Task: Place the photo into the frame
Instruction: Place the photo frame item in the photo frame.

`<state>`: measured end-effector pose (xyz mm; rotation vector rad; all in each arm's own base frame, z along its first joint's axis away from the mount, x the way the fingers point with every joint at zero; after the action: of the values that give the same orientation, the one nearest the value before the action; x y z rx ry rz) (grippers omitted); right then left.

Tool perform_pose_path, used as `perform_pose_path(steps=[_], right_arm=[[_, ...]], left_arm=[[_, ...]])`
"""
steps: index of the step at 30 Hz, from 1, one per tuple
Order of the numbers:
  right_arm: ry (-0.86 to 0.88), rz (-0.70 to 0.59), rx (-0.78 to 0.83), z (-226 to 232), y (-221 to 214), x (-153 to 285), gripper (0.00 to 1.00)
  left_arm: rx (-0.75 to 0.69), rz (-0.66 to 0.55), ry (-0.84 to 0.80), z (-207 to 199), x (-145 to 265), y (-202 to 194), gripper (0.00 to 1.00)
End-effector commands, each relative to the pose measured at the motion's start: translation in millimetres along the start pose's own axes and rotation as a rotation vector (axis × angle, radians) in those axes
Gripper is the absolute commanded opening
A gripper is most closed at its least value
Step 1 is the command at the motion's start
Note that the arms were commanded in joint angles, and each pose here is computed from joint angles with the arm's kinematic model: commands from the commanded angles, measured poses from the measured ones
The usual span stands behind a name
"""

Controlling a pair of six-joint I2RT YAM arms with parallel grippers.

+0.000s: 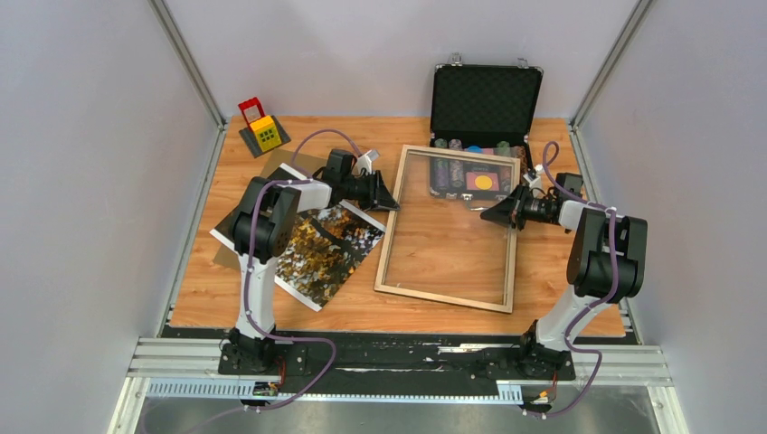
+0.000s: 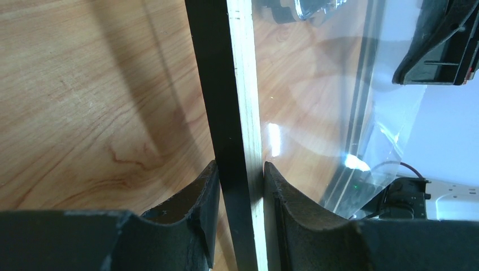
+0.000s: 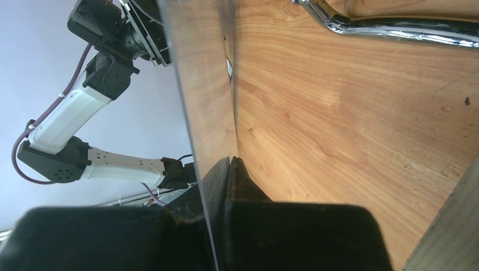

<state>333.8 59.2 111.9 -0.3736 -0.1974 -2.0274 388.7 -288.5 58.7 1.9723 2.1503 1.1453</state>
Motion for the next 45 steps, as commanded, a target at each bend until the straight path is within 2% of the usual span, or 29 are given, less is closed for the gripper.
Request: perform_pose_path(steps=[1, 45], right_arm=[[0.055, 0.055, 0.04, 20.7, -9.5, -0.9, 0.0], [0.064, 0.087, 0.05, 18.6, -18.4, 4.0, 0.0]], left_arm=[[-0.033, -0.029, 0.106, 11.7, -1.7, -2.5, 0.24], [-0.004, -0.051, 0.142, 15.8, -0.1, -4.8, 0.26]])
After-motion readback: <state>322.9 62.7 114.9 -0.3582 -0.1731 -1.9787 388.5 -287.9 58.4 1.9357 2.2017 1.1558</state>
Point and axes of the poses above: each gripper's point midway between its finger pads, its own x axis back along the fingers, its own z axis along the line the jaws close on, y = z × x, the point moved 3 cm from there along x, back along the fingers, and after that the axes turned 10 degrees about -x, right-handed, at the moved point
